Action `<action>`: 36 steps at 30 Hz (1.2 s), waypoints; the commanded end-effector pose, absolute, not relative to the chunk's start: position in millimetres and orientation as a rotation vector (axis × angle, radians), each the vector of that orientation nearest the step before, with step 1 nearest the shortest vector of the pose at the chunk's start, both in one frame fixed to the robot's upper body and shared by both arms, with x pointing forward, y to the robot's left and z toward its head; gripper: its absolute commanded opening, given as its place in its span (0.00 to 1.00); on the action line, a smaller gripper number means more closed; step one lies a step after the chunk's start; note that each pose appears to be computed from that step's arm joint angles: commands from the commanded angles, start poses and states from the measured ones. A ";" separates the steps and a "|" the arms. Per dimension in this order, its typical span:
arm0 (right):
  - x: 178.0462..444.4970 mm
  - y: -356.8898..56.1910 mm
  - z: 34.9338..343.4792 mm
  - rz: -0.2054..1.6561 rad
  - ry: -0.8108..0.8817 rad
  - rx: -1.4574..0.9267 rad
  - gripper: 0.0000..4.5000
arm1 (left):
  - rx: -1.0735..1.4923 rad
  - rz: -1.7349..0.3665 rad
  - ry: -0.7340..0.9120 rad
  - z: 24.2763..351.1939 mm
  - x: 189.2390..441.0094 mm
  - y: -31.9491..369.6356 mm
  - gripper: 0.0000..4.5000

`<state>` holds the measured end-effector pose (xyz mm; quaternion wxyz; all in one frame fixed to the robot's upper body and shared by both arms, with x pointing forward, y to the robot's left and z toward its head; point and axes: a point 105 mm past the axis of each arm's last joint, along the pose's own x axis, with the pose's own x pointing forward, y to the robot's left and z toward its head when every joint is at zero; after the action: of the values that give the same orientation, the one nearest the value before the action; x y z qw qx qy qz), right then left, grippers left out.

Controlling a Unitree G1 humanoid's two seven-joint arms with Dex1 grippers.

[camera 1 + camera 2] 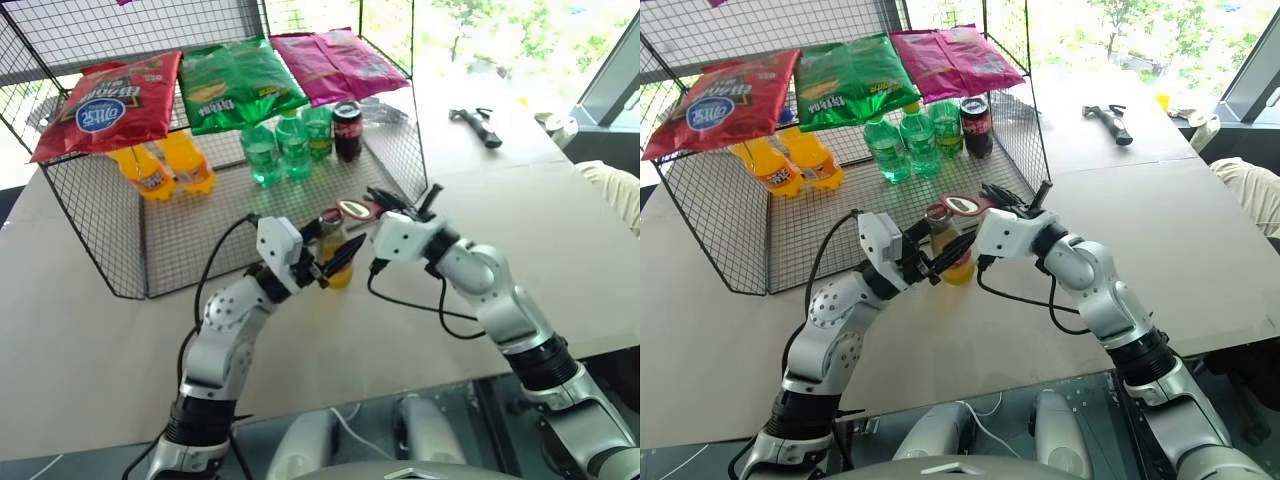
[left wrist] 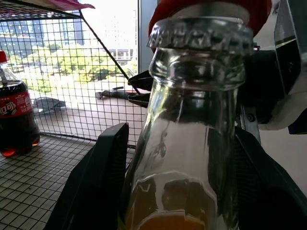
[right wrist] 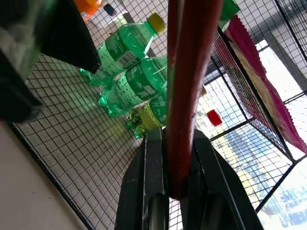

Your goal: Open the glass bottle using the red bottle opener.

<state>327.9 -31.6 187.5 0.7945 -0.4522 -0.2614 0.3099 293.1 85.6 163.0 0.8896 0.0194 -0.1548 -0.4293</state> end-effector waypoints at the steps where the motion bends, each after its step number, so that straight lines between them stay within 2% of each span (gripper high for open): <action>1: 319.6 -24.6 200.5 0.674 -0.637 -1.002 0.00 | 0.046 -0.899 -0.299 156.3 295.0 83.7 0.53; 8: 318.2 -17.7 182.1 0.739 -0.607 -1.094 0.00 | 0.042 -0.906 -0.301 156.1 296.3 81.7 0.53; 19: 316.3 0.1 159.4 0.764 -0.532 -1.003 0.00 | 0.020 -0.900 -0.298 156.0 299.8 80.0 0.53; 30: 317.0 2.9 156.4 0.716 -0.507 -0.917 0.00 | 0.008 -0.900 -0.294 158.0 302.9 78.3 0.53; 36: 316.8 0.8 163.6 0.717 -0.580 -1.056 0.00 | 0.004 -0.899 -0.289 159.3 304.7 79.1 0.53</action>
<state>329.4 -13.5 167.8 0.7968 -0.4645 -0.2469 0.2973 303.2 83.0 156.6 0.8925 0.0028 -0.1378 -0.4295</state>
